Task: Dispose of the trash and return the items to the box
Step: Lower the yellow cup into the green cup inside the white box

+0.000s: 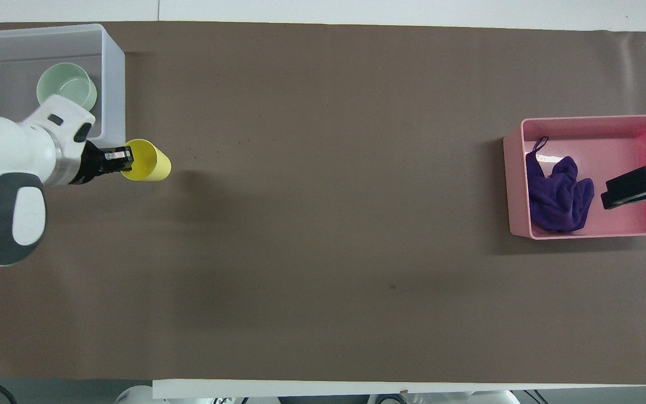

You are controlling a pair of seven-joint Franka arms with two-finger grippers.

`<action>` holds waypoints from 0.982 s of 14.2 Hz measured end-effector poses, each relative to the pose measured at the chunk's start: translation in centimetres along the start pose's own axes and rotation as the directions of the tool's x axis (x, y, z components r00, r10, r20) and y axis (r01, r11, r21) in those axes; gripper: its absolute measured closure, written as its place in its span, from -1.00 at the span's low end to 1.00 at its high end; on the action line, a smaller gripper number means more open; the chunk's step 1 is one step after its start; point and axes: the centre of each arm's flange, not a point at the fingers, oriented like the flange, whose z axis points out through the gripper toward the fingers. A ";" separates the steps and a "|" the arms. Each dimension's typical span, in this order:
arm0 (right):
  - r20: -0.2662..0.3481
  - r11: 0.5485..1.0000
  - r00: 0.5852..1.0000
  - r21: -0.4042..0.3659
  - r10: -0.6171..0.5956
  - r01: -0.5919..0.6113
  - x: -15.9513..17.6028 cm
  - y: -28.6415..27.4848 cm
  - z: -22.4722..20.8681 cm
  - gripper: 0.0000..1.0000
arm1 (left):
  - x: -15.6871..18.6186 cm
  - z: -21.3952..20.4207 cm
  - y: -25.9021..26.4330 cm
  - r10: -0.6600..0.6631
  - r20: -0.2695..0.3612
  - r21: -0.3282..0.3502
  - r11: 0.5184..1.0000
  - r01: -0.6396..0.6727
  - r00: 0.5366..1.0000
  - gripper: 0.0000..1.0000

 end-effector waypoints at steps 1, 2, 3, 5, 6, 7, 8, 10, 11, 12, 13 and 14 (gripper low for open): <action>-0.001 1.000 1.000 0.000 -0.003 0.003 -0.1 -0.1 0.0 -1.00 | 2.8 -2.4 -1.5 -0.043 -0.016 -0.002 0.999 0.043 0.999 0.94; -0.002 1.000 1.000 0.002 -0.005 0.005 -0.1 -0.1 -0.1 -1.00 | 5.5 -3.4 -4.1 -0.090 -0.033 0.006 0.996 0.090 0.995 0.94; -0.002 1.000 1.000 0.003 -0.004 0.004 -0.2 -0.1 -0.1 -1.00 | 8.1 -2.9 -7.4 -0.121 -0.043 0.019 0.992 0.122 0.992 0.94; 0.000 1.000 1.000 0.006 0.000 0.000 -0.2 0.2 0.0 -1.00 | 12.5 0.1 -13.5 -0.158 -0.054 0.061 0.985 0.161 0.986 0.94; 0.002 1.000 1.000 0.007 0.001 -0.001 -0.2 0.3 0.1 -1.00 | 14.4 1.9 -15.5 -0.167 -0.065 0.078 0.982 0.172 0.984 0.94; 0.005 1.000 1.000 0.007 0.001 -0.001 -0.2 0.3 0.2 -1.00 | 15.8 3.8 -16.3 -0.169 -0.083 0.087 0.981 0.176 0.982 0.94; 0.007 1.000 1.000 0.007 0.000 0.000 -0.2 0.2 0.3 -1.00 | 16.7 5.6 -16.3 -0.165 -0.099 0.090 0.981 0.174 0.981 0.94; 0.011 1.000 1.000 0.007 -0.001 0.001 -0.2 0.2 0.5 -1.00 | 17.0 8.4 -15.7 -0.153 -0.100 0.093 0.982 0.162 0.983 0.94; 0.012 1.000 1.000 0.007 -0.001 0.001 -0.2 0.2 0.5 -1.00 | 17.0 9.0 -15.5 -0.149 -0.096 0.094 0.983 0.158 0.984 0.94; 0.012 1.000 1.000 0.007 0.000 0.000 -0.2 0.2 0.6 -1.00 | 16.9 9.2 -15.3 -0.147 -0.093 0.095 0.983 0.155 0.985 0.94; 0.012 1.000 1.000 0.008 0.001 -0.001 -0.2 0.3 0.6 -1.00 | 16.8 9.3 -15.3 -0.137 -0.090 0.096 0.985 0.145 0.987 0.89; 0.012 1.000 1.000 0.008 0.001 -0.001 -0.2 0.3 0.6 -1.00 | 16.8 9.3 -15.3 -0.120 -0.086 0.098 0.987 0.128 0.989 0.89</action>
